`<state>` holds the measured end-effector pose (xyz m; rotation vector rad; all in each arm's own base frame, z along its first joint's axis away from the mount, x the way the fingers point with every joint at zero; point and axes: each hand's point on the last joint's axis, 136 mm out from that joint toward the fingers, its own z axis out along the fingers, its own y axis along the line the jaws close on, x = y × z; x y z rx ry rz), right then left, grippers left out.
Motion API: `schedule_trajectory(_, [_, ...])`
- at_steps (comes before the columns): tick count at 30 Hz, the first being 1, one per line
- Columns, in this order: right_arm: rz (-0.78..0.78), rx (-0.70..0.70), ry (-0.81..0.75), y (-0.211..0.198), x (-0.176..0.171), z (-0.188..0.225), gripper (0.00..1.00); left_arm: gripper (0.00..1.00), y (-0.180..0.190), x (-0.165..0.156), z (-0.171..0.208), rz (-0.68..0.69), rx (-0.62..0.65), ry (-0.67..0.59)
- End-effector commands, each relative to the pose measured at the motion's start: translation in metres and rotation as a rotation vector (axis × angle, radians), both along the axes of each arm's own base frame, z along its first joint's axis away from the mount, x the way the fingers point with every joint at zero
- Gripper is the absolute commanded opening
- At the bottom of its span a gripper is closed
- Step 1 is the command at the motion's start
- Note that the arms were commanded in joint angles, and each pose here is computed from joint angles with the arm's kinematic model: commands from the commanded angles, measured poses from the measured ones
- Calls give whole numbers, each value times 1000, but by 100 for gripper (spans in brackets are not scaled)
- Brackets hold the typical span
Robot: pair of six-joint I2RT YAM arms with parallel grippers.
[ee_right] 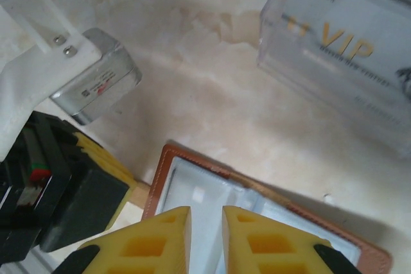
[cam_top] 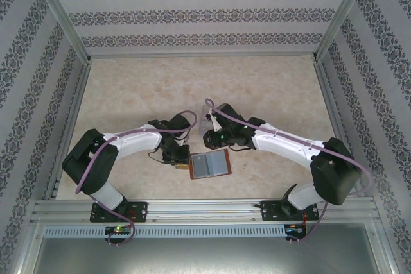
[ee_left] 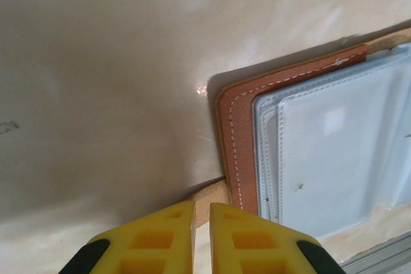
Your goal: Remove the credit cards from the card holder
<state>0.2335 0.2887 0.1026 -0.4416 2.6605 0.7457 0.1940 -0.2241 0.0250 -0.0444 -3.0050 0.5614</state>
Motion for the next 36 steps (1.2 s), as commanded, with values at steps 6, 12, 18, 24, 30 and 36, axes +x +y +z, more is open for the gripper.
schedule_trajectory(6, [-52, 102, 44, 15, -24, 3, 22, 16, 4, -8, -11, -18, 17, 11])
schedule_trajectory(12, [-98, 134, 85, 21, -39, -7, 25, 15, 7, -11, -16, -31, 23, 17])
schedule_trajectory(18, [-171, 134, 209, 25, -53, -26, 24, 15, 9, -14, -19, -32, 21, 12])
schedule_trajectory(24, [-158, 147, 277, 43, -66, -38, 24, 15, 8, -16, -21, -20, 4, 13])
schedule_trajectory(30, [-146, 109, 306, 55, -69, -51, 26, 15, 8, -16, -20, -11, 0, 7])
schedule_trajectory(36, [-154, 37, 330, 50, -70, -69, 31, 15, 9, -17, -21, -10, 2, 10])
